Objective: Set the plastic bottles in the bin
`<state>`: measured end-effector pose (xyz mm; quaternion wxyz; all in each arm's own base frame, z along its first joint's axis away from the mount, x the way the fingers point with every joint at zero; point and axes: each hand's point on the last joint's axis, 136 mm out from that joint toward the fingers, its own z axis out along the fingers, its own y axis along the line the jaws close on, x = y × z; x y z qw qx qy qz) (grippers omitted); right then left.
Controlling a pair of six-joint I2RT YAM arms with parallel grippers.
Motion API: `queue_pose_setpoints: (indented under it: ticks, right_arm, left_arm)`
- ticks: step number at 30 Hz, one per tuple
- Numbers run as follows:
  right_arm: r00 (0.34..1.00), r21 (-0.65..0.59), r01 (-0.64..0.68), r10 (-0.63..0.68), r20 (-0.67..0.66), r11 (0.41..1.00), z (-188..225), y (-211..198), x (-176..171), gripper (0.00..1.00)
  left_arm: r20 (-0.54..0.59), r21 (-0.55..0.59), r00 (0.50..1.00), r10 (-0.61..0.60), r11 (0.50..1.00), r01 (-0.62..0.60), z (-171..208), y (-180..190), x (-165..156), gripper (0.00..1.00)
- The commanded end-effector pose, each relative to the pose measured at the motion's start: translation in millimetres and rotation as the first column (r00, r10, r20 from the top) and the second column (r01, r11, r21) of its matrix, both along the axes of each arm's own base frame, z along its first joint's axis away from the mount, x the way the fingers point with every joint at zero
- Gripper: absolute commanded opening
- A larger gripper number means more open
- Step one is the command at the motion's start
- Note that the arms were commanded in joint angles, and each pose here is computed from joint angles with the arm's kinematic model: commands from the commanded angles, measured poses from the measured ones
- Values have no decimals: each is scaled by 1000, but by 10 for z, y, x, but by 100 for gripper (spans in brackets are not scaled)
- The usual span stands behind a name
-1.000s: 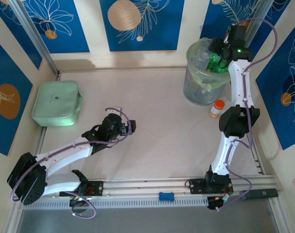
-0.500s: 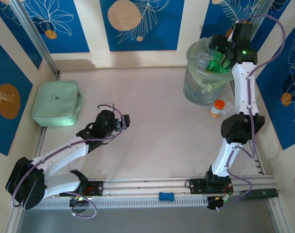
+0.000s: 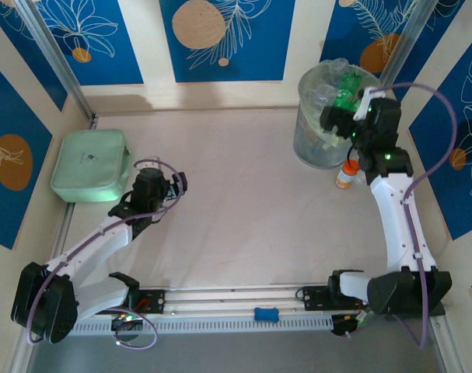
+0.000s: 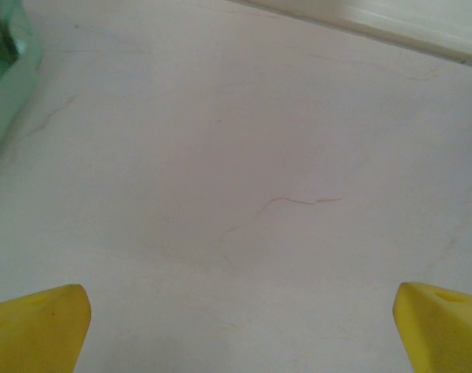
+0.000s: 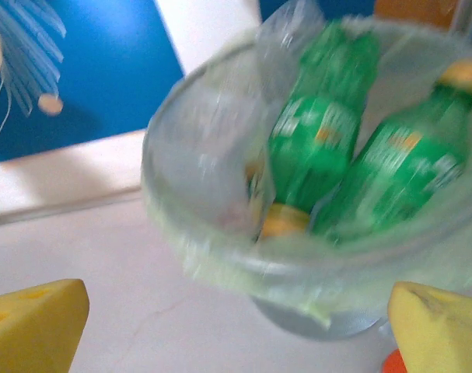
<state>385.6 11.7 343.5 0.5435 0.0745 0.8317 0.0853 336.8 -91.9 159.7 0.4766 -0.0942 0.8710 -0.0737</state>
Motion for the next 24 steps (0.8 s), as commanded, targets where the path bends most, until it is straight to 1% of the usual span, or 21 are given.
queue_pose_setpoints:
  ticks: [1,4,7,10,12,13,14,19,22,24]
  right_arm:
    - [996,33,-88,88,-12,996,-344,267,-162,99]
    - [993,5,-111,111,-45,994,-819,381,-334,99]
    - [994,33,-91,93,-65,995,-1192,375,-447,99]
    - [994,36,-89,91,-67,995,-1496,379,-477,99]
    - [994,7,-81,81,-71,997,-1690,357,-451,99]
    - [994,-7,-75,74,-74,997,-1762,339,-432,99]
    - [995,-25,-69,67,-79,997,-1840,322,-408,99]
    - [997,-112,-45,38,-71,993,-2051,259,-261,99]
    - [997,-139,-64,57,-54,988,-2130,284,-191,99]
    - [996,-158,-78,71,-51,984,-2178,300,-141,99]
  left_arm:
    - [48,145,998,50,988,-56,46,223,92,99]
    - [99,210,991,90,971,-109,43,355,131,99]
    - [121,269,985,120,951,-149,19,467,122,99]
    - [133,330,980,146,926,-183,-7,568,106,99]
    - [143,381,975,172,899,-215,-35,658,100,99]
    - [156,389,968,195,889,-242,-12,700,105,99]
    - [147,411,969,200,879,-244,-19,726,100,99]
    - [176,495,968,180,833,-245,37,755,195,99]
    - [198,561,967,162,790,-247,20,774,254,99]
    - [193,583,967,166,773,-249,-50,796,261,99]
